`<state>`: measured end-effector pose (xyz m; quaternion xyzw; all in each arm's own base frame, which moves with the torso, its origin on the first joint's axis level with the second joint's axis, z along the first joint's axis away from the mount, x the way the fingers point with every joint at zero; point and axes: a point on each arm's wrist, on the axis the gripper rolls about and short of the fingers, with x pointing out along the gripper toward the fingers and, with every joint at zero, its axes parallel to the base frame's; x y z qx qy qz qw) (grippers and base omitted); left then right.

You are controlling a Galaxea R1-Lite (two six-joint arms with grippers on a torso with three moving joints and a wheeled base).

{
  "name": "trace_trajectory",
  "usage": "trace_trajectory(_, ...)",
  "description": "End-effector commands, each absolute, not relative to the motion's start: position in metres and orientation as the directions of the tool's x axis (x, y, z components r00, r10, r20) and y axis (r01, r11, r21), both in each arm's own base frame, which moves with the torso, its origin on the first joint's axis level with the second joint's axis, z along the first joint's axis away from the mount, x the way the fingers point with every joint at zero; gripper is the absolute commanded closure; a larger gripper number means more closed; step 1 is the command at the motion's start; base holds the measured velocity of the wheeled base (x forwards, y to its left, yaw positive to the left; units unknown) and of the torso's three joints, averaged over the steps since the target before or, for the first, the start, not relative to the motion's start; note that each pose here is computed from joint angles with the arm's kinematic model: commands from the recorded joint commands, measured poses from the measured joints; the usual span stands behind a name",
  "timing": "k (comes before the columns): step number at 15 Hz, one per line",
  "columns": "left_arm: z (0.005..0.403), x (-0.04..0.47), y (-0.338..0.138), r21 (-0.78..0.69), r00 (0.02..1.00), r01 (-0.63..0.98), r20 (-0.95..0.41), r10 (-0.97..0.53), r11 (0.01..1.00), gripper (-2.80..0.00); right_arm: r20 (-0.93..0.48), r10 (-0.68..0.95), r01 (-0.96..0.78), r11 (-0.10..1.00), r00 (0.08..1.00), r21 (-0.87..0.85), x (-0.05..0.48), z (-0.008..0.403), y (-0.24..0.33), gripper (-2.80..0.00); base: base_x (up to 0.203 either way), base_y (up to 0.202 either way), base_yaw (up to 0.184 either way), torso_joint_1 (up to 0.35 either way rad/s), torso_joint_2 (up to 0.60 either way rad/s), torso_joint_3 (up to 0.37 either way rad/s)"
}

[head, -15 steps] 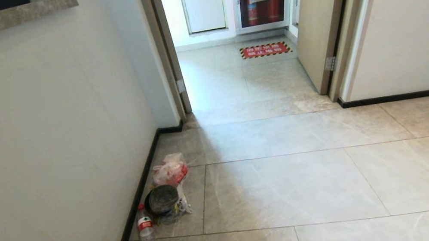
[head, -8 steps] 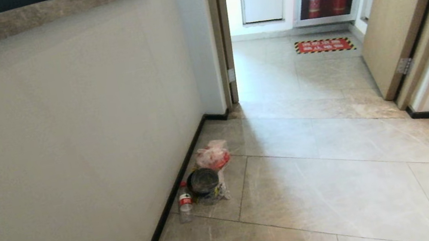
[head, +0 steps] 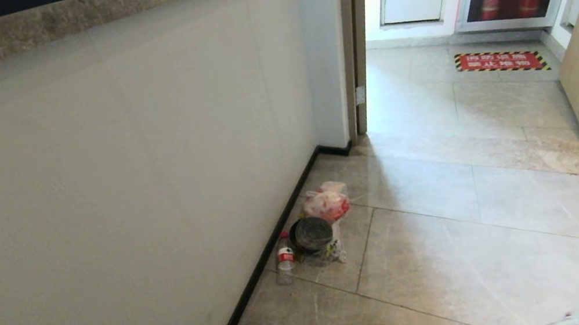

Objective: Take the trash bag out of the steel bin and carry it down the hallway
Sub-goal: Put the trash bag at the door

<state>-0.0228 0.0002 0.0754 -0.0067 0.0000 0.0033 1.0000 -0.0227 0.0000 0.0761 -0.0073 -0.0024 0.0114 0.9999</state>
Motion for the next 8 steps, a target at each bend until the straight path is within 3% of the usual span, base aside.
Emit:
trace_trajectory(1,0.0749,-0.0227,0.0002,-0.012,1.000,-0.008,-0.003,0.008,1.000,0.00,0.003,0.023,-0.023,1.000,1.000,-0.015,-0.0226,0.0757,0.0000,0.00,0.000,0.000,0.000,0.000,0.00,0.000)
trace_trajectory(8,0.0749,-0.0227,0.0002,-0.012,1.000,-0.007,-0.003,0.007,1.000,0.00,0.003,0.025,-0.025,1.000,1.000,-0.012,-0.0226,0.0757,0.0001,0.00,0.000,0.000,0.000,0.000,0.00,0.000)
